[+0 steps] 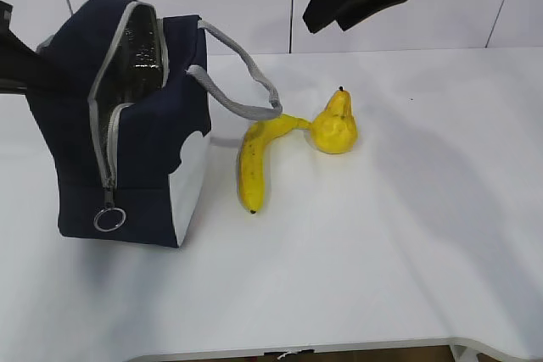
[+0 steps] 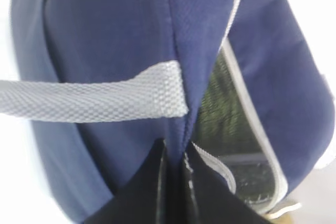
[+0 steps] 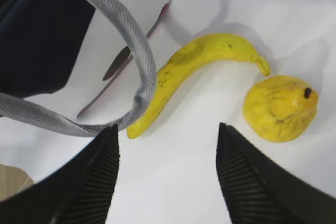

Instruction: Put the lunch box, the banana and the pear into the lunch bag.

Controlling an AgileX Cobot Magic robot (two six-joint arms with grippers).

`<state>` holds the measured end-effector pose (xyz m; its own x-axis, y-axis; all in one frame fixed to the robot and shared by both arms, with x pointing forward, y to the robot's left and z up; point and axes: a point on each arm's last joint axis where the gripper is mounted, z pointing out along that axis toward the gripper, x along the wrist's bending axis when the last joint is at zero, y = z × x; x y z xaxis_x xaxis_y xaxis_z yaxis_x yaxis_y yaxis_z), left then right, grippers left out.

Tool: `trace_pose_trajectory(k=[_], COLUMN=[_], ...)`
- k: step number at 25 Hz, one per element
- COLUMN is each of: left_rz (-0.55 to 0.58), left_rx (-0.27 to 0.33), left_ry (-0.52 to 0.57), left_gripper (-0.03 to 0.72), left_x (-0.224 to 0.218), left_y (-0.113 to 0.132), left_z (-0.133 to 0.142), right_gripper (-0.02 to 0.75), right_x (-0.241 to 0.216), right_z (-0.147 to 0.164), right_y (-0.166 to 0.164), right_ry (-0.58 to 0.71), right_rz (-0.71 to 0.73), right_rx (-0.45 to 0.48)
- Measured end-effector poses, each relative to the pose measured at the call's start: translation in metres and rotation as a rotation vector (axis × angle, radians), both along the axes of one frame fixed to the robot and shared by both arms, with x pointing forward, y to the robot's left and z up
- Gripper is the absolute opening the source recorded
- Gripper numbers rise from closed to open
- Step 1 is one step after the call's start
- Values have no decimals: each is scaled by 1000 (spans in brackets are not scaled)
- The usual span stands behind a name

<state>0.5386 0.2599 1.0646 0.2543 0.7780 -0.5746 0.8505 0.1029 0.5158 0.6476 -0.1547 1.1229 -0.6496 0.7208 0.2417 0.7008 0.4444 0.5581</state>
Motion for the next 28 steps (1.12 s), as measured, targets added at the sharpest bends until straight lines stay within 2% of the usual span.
trace_pose_trajectory(k=[9, 15, 21, 24, 28], left_rz=[13, 31, 27, 17, 8], left_rx=[101, 113, 118, 138, 147], left_ry=[4, -3, -1, 6, 12], left_gripper=[-15, -15, -15, -15, -15], left_x=[-7, -11, -11, -12, -13], left_y=[12, 19, 19, 20, 20], left_z=[3, 7, 7, 6, 5], right_gripper=[480, 480, 480, 480, 480], right_x=[-1, 1, 12, 17, 23], right_z=[-14, -18, -44, -56, -71], right_y=[0, 1, 6, 10, 19], right_ry=[49, 84, 168, 222, 298], right_rz=[0, -38, -66, -90, -94], right_rx=[-5, 14, 35, 67, 158])
